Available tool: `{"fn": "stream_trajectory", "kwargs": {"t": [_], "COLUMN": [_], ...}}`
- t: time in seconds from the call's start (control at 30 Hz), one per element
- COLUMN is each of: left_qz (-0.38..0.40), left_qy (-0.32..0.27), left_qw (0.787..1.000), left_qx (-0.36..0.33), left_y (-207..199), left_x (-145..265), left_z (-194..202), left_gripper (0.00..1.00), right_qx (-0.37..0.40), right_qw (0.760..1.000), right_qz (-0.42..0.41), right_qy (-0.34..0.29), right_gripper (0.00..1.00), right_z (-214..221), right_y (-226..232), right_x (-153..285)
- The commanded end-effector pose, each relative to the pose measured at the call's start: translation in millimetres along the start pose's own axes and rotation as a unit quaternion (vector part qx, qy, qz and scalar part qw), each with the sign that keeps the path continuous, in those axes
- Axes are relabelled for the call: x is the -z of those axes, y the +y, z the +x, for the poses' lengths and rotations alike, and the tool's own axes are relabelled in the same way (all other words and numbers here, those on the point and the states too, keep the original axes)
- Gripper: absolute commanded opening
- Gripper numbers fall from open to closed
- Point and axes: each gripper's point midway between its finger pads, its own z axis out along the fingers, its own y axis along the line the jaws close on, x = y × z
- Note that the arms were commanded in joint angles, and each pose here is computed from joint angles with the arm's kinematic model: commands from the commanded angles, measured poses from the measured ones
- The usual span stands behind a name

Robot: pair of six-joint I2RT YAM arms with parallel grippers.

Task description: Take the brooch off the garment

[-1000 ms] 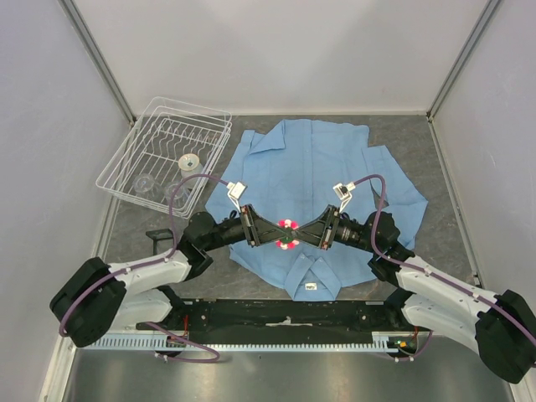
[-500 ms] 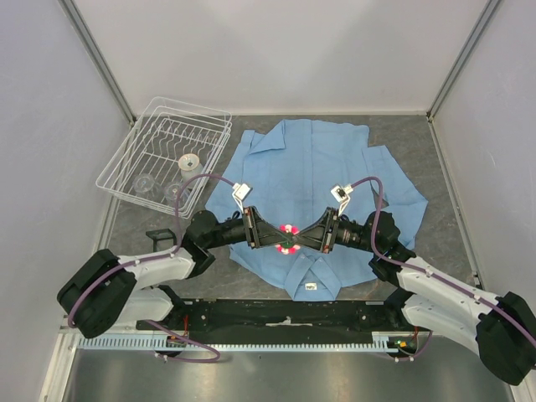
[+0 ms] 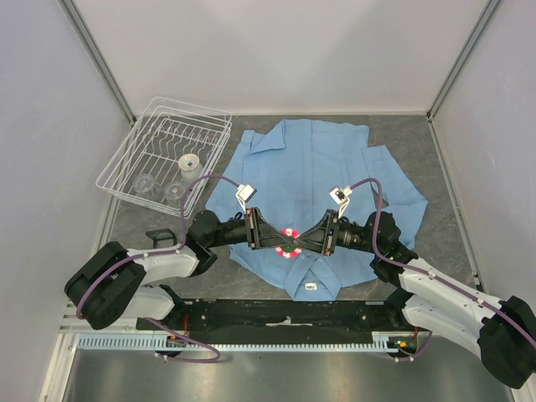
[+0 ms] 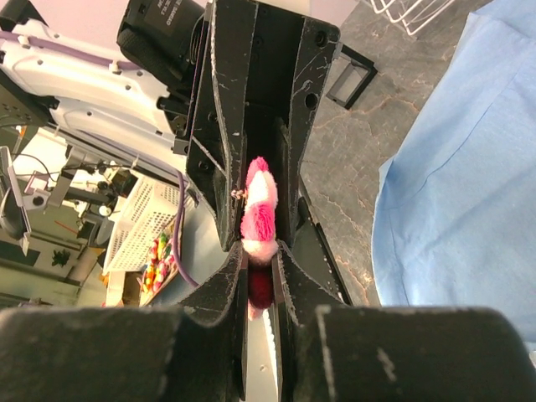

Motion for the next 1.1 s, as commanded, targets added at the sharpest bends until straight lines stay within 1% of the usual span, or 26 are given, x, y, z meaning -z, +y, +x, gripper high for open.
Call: {"fn": "stream_trajectory", "kwargs": {"t": [0.0, 0.07, 0.1, 0.17, 0.33, 0.47, 0.67, 0.93, 1.07], "left_qz": [0.063, 0.06, 0.045, 0.038, 0.01, 0.003, -0.001, -0.008, -0.012], "left_qy": [0.037, 0.039, 0.043, 0.045, 0.047, 0.049, 0.056, 0.081, 0.083], "left_qw": [0.997, 0.997, 0.998, 0.997, 0.997, 0.997, 0.997, 0.995, 0.995], "left_qx": [-0.013, -0.031, -0.026, -0.05, -0.065, -0.058, -0.047, -0.05, -0.053], "left_y": [-40.2, -41.9, -37.6, -39.0, -35.2, -31.6, -28.2, -27.1, -26.8], "left_x": [-13.6, -13.0, -14.1, -13.4, -11.5, -12.0, -15.1, -16.4, -15.9], "left_z": [5.4, 4.9, 5.6, 5.3, 4.7, 5.5, 5.5, 9.3, 9.8], "left_gripper": [0.02, 0.02, 0.03, 0.04, 0.08, 0.09, 0.09, 0.15, 0.17], "right_qx": [0.048, 0.054, 0.05, 0.049, 0.041, 0.043, 0.064, 0.071, 0.074], "right_qw": [0.998, 0.998, 0.998, 0.998, 0.999, 0.999, 0.997, 0.996, 0.996], "right_qz": [-0.022, -0.014, -0.009, -0.006, 0.002, -0.009, -0.005, -0.004, -0.003], "right_qy": [0.02, 0.024, 0.027, 0.027, 0.027, 0.023, 0.035, 0.049, 0.05], "right_gripper": [0.0, 0.0, 0.0, 0.0, 0.0, 0.0, 0.0, 0.0, 0.0], "right_z": [-5.9, -6.5, -5.6, -5.9, -6.6, -11.8, -12.2, -6.9, -7.2], "right_y": [16.8, 13.8, 11.6, 10.7, 7.4, 16.2, 21.6, 22.6, 24.2], "right_x": [-10.3, -11.3, -11.0, -11.9, -13.7, -14.8, -15.1, -17.1, -18.1]}}
